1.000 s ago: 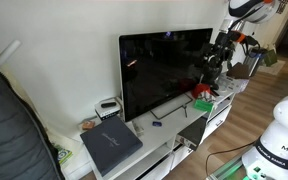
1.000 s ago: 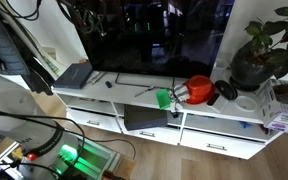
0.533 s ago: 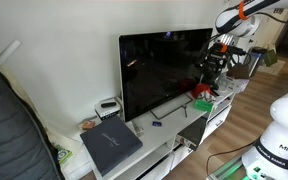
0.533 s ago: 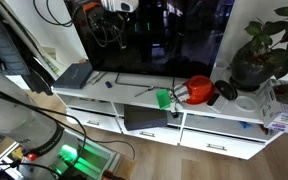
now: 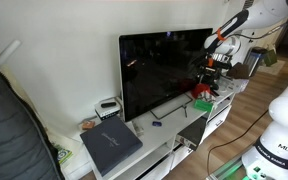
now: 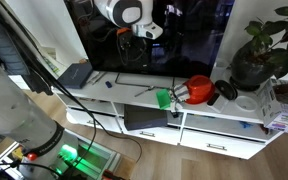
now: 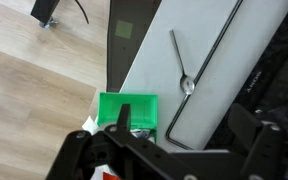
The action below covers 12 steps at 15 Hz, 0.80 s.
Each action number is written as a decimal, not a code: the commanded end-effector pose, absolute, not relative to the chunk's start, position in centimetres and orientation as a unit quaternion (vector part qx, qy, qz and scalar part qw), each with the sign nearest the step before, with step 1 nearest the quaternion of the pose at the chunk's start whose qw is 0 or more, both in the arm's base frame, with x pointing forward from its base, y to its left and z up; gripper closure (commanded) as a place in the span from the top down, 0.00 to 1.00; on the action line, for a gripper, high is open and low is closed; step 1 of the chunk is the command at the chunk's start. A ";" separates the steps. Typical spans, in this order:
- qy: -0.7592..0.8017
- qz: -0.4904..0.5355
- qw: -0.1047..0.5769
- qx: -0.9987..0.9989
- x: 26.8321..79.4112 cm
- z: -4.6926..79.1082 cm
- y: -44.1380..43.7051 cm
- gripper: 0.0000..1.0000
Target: Move the grey towel to the left
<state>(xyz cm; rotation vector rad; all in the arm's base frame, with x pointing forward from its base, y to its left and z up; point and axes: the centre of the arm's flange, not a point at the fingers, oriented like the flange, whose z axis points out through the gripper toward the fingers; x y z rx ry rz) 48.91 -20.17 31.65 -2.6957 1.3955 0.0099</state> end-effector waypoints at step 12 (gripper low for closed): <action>0.517 -0.004 0.068 -0.853 50.0 24.4 -25.7 1.00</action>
